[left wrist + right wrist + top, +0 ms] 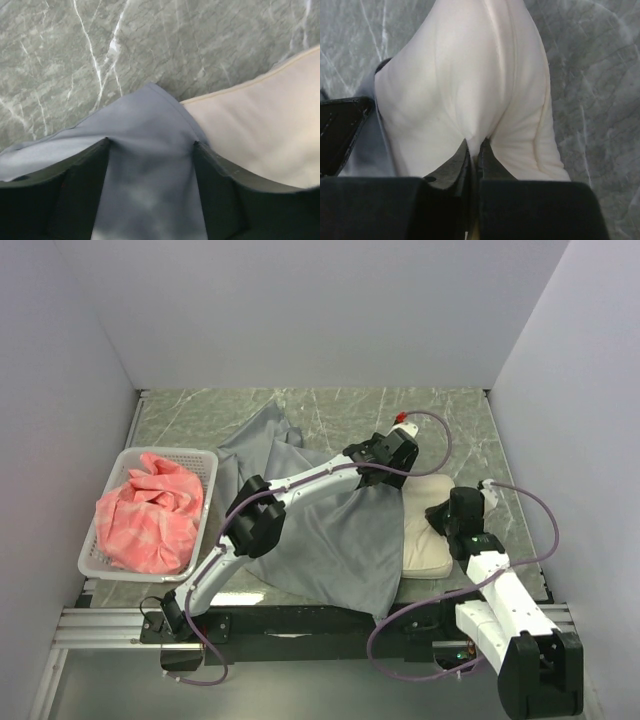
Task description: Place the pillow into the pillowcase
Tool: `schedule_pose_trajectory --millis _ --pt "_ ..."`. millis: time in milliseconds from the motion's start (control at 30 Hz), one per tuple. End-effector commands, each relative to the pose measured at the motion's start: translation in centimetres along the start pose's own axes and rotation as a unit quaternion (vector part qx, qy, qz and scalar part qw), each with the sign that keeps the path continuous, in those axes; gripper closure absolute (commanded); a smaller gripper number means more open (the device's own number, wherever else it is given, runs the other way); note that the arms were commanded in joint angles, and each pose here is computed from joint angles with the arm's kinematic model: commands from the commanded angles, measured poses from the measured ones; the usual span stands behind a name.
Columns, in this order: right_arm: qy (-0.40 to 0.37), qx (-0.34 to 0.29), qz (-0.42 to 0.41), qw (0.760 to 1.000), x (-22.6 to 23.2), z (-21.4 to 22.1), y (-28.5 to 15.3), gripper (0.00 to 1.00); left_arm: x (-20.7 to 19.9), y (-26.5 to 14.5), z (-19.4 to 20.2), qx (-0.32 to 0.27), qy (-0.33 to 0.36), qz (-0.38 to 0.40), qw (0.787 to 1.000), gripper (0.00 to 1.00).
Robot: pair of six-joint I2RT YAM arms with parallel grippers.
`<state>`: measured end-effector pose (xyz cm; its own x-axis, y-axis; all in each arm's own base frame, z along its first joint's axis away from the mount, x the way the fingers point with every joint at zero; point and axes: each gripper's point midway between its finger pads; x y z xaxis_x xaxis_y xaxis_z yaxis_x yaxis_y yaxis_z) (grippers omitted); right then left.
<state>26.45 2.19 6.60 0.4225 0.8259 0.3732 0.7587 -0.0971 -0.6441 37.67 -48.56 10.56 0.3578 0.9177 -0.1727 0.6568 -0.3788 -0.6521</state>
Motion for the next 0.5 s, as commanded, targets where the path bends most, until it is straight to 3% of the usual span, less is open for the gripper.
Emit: schedule_pose_trajectory --millis 0,133,200,233,267,467 --pt "0.008 0.032 -0.002 0.999 -0.8 2.5 0.1 1.0 -0.4 0.5 -1.6 -0.025 -0.023 0.022 0.999 0.32" --pt "0.016 0.022 -0.018 0.999 -0.2 2.1 -0.4 1.0 -0.9 0.5 -2.3 -0.031 -0.025 0.035 0.999 0.41" --pt "0.017 0.023 -0.023 0.999 0.0 2.1 -0.5 1.0 -1.0 0.3 -2.7 -0.037 -0.025 0.036 0.998 0.36" --pt "0.014 0.024 -0.022 0.999 -0.1 2.2 -0.5 1.0 -1.1 0.2 -3.3 -0.046 -0.03 0.035 0.998 0.24" --pt "0.015 0.026 -0.02 0.999 -0.2 2.3 -0.5 1.0 -1.1 0.0 -3.5 -0.051 -0.033 0.035 0.998 0.2" --pt "0.015 0.032 -0.024 0.999 -0.2 2.7 -0.3 1.0 -0.9 0.7 -4.0 -0.059 -0.043 0.019 0.997 0.14"
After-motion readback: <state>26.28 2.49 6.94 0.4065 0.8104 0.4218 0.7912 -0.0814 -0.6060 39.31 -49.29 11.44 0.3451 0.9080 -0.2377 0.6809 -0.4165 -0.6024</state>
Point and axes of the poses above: each gripper's point midway between its finger pads, its own y axis out along the fingers, its own x axis along the line the jaws close on, z = x × y, and after that the axes turned 13 degrees about -y, right-handed
